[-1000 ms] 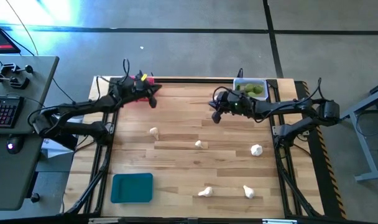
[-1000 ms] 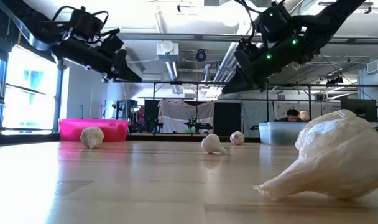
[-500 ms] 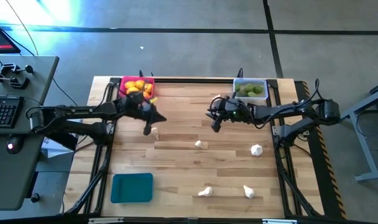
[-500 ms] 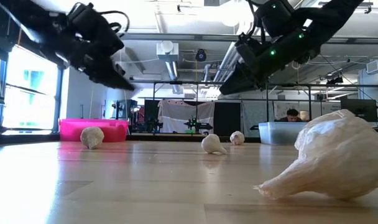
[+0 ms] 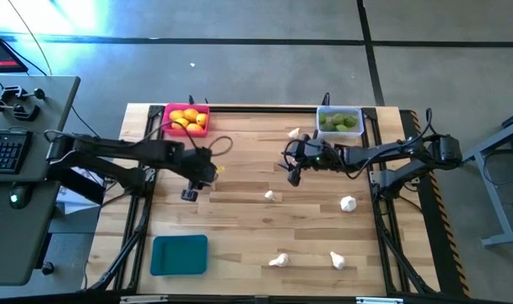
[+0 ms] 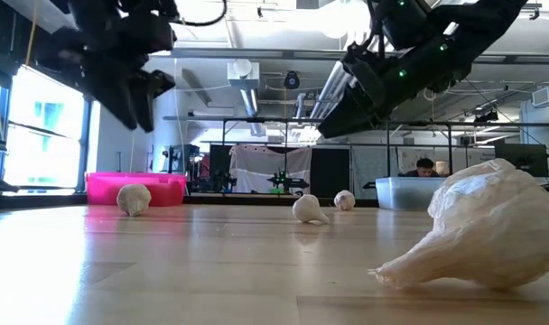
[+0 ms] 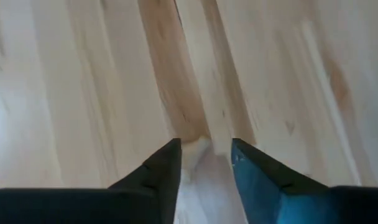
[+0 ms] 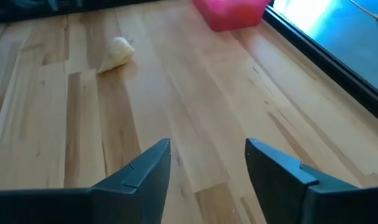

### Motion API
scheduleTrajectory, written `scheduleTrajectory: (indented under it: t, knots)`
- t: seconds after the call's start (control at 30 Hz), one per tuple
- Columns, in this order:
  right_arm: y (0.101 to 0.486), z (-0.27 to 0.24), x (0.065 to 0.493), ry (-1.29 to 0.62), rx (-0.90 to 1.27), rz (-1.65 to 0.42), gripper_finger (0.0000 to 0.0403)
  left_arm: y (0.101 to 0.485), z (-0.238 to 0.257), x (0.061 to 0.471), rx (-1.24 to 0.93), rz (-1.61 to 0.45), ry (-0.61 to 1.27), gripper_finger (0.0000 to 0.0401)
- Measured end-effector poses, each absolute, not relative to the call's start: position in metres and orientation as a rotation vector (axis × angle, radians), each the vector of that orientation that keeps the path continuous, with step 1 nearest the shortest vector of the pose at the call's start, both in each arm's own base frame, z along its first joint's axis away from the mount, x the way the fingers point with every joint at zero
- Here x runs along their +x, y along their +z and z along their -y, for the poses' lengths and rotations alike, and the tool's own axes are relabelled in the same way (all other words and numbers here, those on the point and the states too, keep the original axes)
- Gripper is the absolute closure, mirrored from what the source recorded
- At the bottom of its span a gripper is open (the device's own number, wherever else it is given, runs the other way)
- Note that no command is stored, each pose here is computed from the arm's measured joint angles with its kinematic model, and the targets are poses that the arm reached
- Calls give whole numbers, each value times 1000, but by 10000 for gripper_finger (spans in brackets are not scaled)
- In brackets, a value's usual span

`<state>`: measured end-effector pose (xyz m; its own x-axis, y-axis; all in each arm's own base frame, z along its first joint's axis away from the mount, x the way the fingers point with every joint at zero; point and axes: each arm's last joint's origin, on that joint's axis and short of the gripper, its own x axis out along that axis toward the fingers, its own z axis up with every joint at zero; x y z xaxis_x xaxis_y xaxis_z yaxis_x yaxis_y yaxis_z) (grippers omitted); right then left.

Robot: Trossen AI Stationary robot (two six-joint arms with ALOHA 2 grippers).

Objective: Sort produce into baskets
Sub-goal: Put the middle left garlic into the blue bin

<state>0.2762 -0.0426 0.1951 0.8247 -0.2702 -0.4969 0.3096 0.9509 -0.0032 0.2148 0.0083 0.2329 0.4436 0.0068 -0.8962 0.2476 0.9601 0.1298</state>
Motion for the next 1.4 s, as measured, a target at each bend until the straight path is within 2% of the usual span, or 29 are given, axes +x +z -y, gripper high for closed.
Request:
scheduleTrajectory:
  t: [0.17, 0.4, 0.7, 0.97, 1.27, 1.4]
  knots:
    - [195, 41, 276, -287, 74, -520, 191, 215, -8, 225, 360, -1280, -166, 234]
    - [195, 41, 276, -270, 71, -525, 161, 186, -13, 239, 498, -1413, -248, 183]
    - [194, 41, 276, -272, 71, -532, 141, 161, -17, 249, 676, -1526, -278, 171]
    - [194, 41, 276, -262, 37, -539, 141, 160, -22, 250, 632, -1518, -280, 180]
    - [192, 41, 275, -262, 35, -560, 141, 162, -20, 250, 575, -1477, -321, 250]
    - [192, 41, 275, -263, 38, -559, 141, 183, -14, 246, 582, -1429, -306, 274]
